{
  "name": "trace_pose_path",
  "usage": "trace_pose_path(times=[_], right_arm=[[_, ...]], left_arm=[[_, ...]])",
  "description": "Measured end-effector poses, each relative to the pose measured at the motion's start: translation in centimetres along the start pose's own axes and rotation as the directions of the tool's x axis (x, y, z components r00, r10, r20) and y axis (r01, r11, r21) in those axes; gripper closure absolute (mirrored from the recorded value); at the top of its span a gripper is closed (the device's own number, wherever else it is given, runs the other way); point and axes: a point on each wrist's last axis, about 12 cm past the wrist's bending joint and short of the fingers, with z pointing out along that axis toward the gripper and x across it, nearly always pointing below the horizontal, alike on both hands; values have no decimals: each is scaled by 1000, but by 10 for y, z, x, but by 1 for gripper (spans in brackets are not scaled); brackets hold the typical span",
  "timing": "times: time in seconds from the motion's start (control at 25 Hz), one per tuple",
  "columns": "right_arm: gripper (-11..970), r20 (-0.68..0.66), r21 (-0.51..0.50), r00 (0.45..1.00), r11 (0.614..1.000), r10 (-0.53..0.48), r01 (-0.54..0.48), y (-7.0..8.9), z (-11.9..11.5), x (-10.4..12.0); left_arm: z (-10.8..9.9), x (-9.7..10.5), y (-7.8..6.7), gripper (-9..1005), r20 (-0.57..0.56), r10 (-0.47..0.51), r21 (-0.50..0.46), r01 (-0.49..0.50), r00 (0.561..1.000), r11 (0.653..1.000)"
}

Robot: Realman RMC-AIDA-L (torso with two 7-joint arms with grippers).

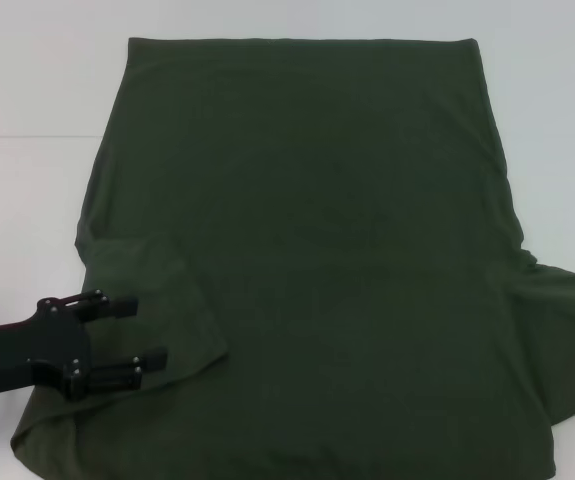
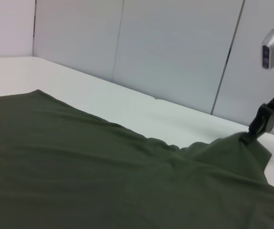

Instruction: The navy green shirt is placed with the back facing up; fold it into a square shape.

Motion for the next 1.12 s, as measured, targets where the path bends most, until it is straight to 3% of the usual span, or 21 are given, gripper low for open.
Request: trace_pose_path(times=[0.2,0.72,1.12], right_arm=[[930,49,-32,999,999,-20,21,6,-16,-8],[929,51,-97,989,985,-138,142,55,-9,-39],[922,-52,-126,970,965,-239,231,94,31,-39]], left_arm=[[-2,0,1,153,-1,-9,-4,9,1000,1000],[-3,-1,2,153,-3,-5,-6,5,1000,1000],[-2,0,1,152,-8,-9,-3,9,1000,1000]])
